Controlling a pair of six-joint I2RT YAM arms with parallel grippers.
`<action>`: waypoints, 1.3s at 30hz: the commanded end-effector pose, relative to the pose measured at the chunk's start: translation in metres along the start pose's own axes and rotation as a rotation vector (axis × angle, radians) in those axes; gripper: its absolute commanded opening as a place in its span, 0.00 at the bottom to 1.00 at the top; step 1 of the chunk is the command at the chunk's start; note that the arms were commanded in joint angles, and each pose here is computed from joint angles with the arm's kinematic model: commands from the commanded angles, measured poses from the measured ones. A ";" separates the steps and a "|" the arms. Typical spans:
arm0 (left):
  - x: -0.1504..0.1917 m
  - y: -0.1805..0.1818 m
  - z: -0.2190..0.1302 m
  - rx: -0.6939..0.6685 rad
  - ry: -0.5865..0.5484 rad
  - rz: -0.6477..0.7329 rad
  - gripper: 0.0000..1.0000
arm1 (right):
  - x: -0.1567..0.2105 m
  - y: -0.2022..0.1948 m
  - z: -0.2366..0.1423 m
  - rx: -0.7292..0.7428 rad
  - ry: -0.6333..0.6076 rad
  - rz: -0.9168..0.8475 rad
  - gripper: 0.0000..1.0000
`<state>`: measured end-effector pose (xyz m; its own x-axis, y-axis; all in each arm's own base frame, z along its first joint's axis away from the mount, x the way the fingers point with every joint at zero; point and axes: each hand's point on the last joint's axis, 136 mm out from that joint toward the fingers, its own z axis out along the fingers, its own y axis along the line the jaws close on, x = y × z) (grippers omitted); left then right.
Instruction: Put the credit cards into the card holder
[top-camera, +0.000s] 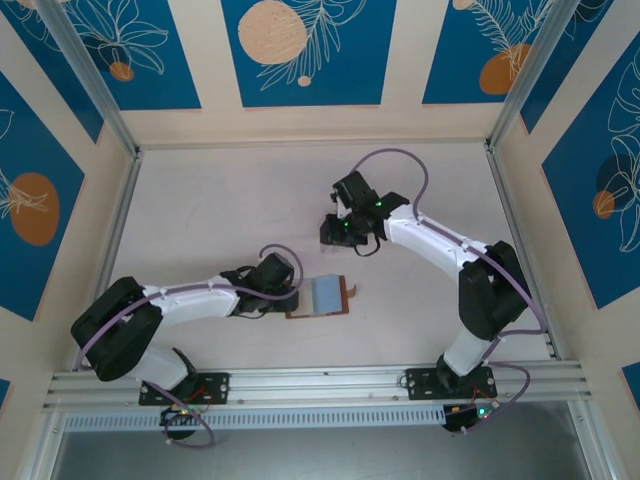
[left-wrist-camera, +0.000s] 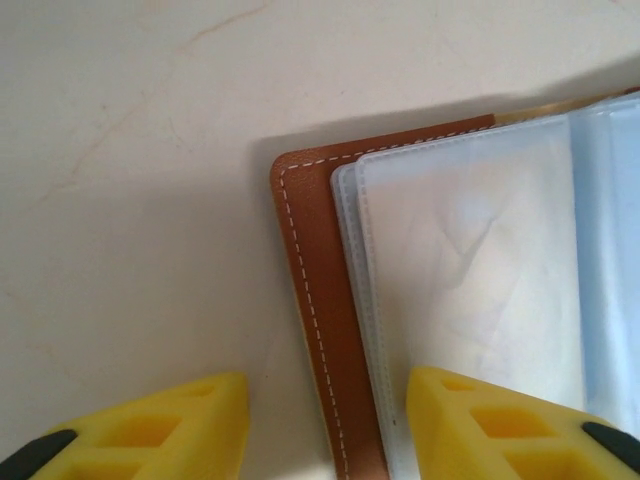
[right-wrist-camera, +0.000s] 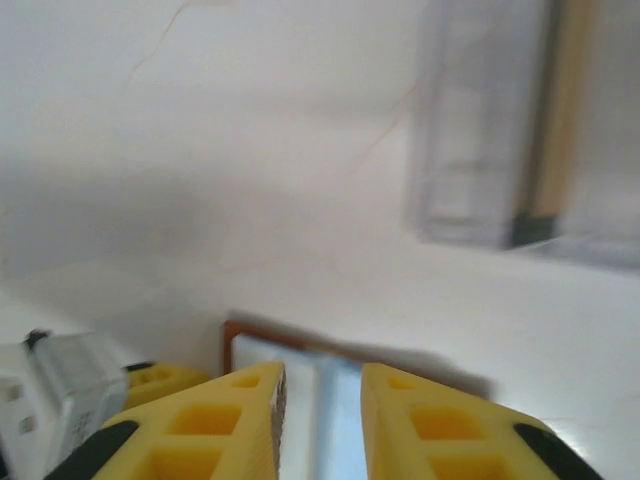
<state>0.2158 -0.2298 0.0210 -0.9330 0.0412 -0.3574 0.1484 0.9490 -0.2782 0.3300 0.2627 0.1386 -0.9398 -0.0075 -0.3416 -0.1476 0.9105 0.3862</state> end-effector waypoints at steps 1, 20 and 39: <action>0.002 0.000 0.011 -0.015 0.001 0.020 0.43 | -0.016 -0.038 -0.003 0.206 -0.014 -0.053 0.25; 0.014 0.009 0.015 -0.014 0.010 0.024 0.41 | -0.096 -0.045 0.053 0.364 0.006 -0.118 0.17; 0.014 0.006 0.016 0.003 0.012 0.027 0.40 | -0.097 -0.055 0.074 0.392 0.062 -0.124 0.16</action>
<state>0.2193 -0.2319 0.0205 -0.9206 0.0301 -0.3894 0.1558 0.9426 -0.2954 0.4509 0.2487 0.0901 -0.9374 -0.1266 -0.3244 -0.1363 0.9906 0.0074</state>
